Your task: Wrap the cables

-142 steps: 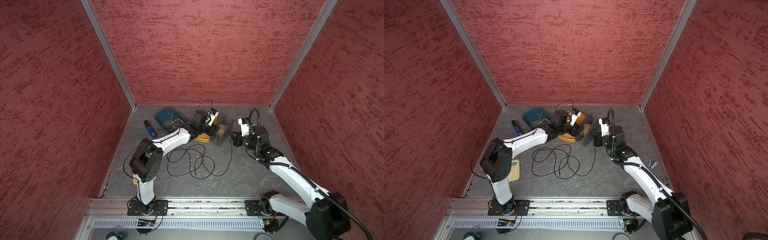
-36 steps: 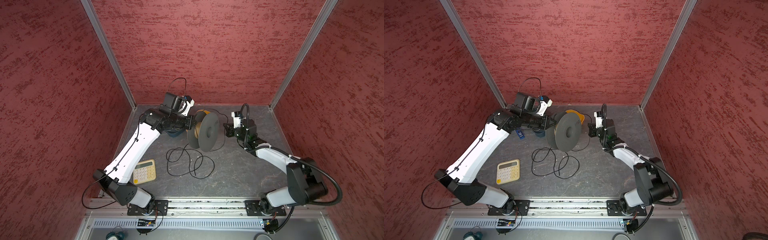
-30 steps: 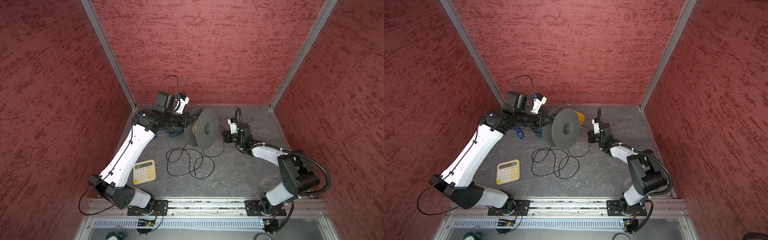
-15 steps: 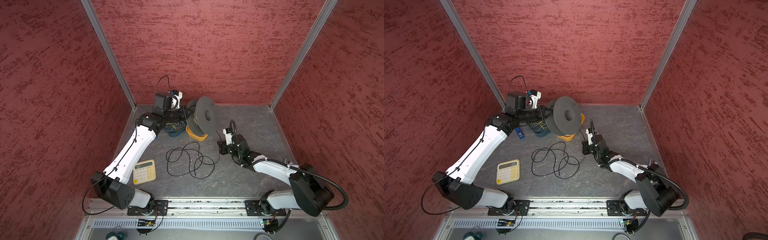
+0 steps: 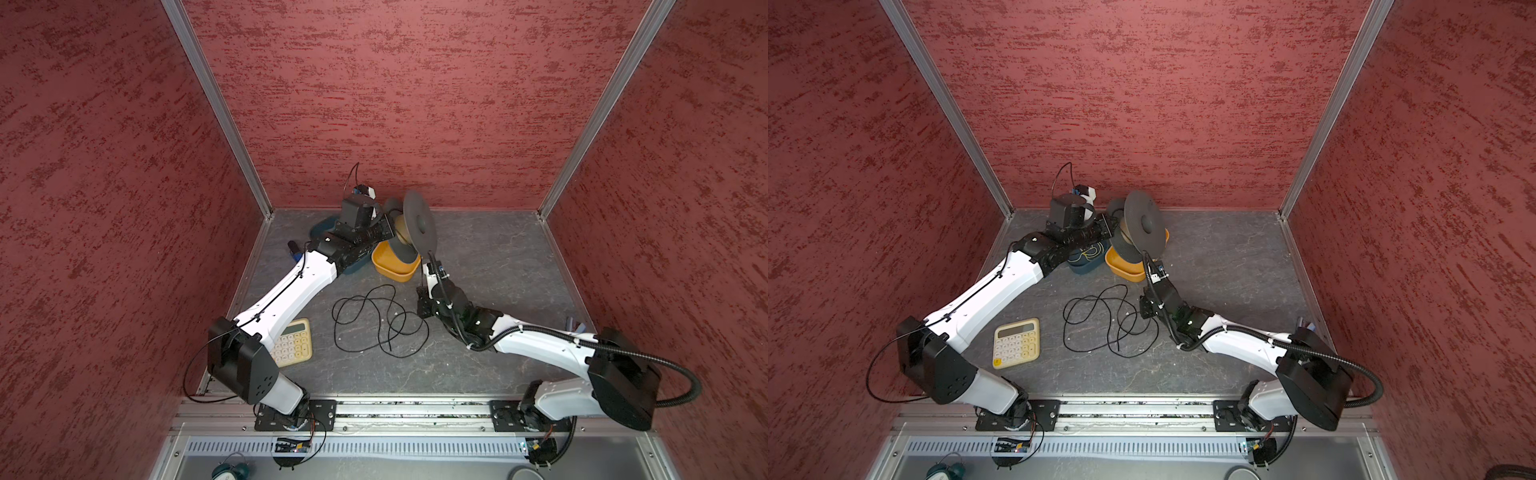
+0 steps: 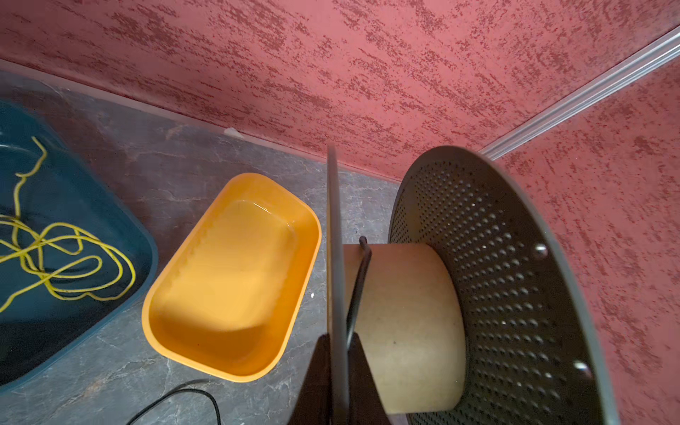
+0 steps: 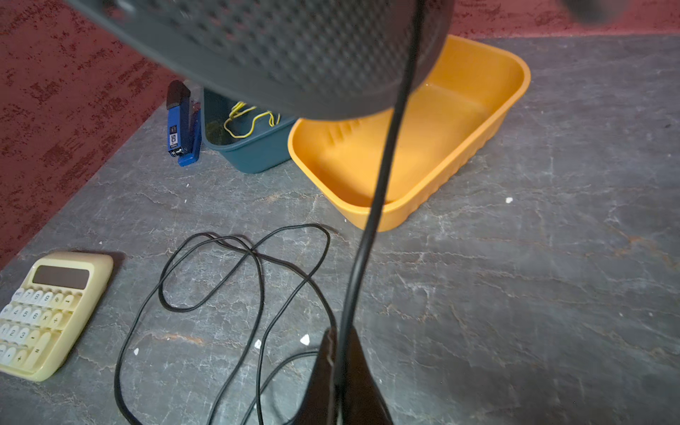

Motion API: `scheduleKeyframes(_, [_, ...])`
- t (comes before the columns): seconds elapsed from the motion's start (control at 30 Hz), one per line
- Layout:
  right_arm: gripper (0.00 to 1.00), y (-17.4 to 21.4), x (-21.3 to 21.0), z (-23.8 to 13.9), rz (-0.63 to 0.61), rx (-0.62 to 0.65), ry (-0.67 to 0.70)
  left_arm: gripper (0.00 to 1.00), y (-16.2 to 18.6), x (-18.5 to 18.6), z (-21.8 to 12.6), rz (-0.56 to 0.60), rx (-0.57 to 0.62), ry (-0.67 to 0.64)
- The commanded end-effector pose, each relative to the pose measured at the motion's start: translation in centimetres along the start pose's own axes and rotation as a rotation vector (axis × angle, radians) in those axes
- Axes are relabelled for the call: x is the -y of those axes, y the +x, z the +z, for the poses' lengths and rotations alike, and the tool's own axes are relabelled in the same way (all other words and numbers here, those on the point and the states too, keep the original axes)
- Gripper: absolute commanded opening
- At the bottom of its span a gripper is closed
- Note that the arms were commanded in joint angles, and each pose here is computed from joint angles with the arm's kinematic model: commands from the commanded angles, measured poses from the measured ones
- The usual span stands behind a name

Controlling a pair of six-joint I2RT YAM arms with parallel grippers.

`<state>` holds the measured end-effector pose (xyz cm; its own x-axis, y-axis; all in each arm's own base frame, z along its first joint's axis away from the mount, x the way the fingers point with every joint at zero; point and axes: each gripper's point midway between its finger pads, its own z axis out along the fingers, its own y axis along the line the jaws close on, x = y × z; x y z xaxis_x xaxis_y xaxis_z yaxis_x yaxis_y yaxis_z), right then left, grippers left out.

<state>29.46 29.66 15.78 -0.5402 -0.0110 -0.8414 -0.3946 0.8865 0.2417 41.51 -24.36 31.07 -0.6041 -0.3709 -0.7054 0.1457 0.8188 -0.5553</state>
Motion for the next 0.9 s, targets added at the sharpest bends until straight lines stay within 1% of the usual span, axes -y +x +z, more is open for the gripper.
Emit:
scheduleKeyframes(0.0, [0.00,-0.4,-1.5,0.2,-0.051,-0.003,0.029,0.00,-4.3,1.9,-0.6,0.039,0.202,-0.041])
scheduleKeyframes(0.07, [0.00,-0.4,-2.9,0.6,-0.071,-0.016,0.010,0.00,-4.0,2.0,-0.2,0.066,0.212,-0.077])
scheduleKeyframes(0.2, [0.00,-2.0,-5.6,0.2,-0.087,0.007,-0.039,0.00,-3.1,1.9,0.7,0.148,0.218,-0.152])
scheduleKeyframes(0.33, [0.00,-4.3,-6.3,-1.1,-0.100,0.024,-0.043,0.00,-2.2,1.0,1.4,0.249,0.201,-0.252])
scheduleKeyframes(0.47, [0.00,-7.4,-5.5,-3.9,-0.104,0.096,-0.009,0.00,-1.1,0.1,1.6,0.321,0.169,-0.304])
scheduleKeyframes(0.63, [0.00,-10.0,-2.5,-6.4,-0.104,0.176,0.072,0.00,0.7,0.0,1.7,0.416,0.103,-0.315])
scheduleKeyframes(0.73, [0.00,-10.7,-0.7,-7.1,-0.112,0.194,0.101,0.00,1.6,0.2,1.5,0.454,0.073,-0.299])
scheduleKeyframes(0.87, [0.00,-11.3,1.3,-7.3,-0.137,0.179,0.145,0.00,2.3,0.4,1.0,0.522,0.048,-0.300])
